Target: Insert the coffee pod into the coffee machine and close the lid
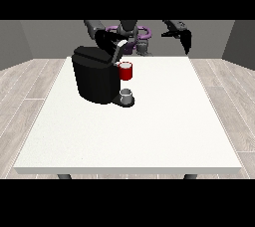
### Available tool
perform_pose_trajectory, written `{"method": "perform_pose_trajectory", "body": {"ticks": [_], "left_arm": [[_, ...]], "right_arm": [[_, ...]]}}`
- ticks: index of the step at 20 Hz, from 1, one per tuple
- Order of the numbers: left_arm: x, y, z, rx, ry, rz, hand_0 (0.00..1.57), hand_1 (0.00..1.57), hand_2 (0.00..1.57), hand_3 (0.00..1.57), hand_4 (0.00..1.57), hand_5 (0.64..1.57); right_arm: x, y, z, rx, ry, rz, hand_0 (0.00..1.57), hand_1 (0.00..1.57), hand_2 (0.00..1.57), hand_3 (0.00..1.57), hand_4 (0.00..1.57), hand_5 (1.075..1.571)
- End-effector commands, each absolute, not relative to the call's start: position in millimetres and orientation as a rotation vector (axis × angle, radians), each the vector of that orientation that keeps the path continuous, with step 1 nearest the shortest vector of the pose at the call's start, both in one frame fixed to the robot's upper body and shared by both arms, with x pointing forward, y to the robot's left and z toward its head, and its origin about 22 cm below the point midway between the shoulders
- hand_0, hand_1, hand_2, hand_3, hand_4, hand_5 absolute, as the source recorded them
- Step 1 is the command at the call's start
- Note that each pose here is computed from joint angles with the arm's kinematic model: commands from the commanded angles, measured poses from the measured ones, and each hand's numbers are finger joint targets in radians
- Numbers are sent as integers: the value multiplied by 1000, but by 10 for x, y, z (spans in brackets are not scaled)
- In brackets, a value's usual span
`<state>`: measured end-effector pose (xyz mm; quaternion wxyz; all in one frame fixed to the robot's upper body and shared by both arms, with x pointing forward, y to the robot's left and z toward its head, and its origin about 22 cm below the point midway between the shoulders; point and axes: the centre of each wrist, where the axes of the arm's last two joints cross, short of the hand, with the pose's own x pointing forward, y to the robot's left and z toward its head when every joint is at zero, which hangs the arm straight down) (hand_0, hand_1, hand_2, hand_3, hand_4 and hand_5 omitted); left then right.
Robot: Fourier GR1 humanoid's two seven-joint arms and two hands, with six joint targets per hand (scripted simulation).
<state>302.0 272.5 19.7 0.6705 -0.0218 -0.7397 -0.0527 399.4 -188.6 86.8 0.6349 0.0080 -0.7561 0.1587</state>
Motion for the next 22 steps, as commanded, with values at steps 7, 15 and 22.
{"method": "perform_pose_trajectory", "body": {"ticks": [7, 15, 22], "left_arm": [[3073, 2822, 251, -58, -1711, -127, 0, 0, 0, 0, 0, 1571], [2949, 2636, 92, -55, -1754, -144, 0, 0, 0, 0, 145, 1571], [2778, 2542, -195, -67, -1650, -78, 0, 0, 0, 0, 192, 1571]], "right_arm": [[4126, -1594, 1244, -33, -1793, 473, 0, 0, 0, 0, 141, 1571], [3982, -1307, 1056, 108, -1819, 481, 0, 0, 0, 0, 67, 1571], [3454, -1367, 294, 287, -1748, 322, 0, 0, 0, 0, 286, 1571]]}}
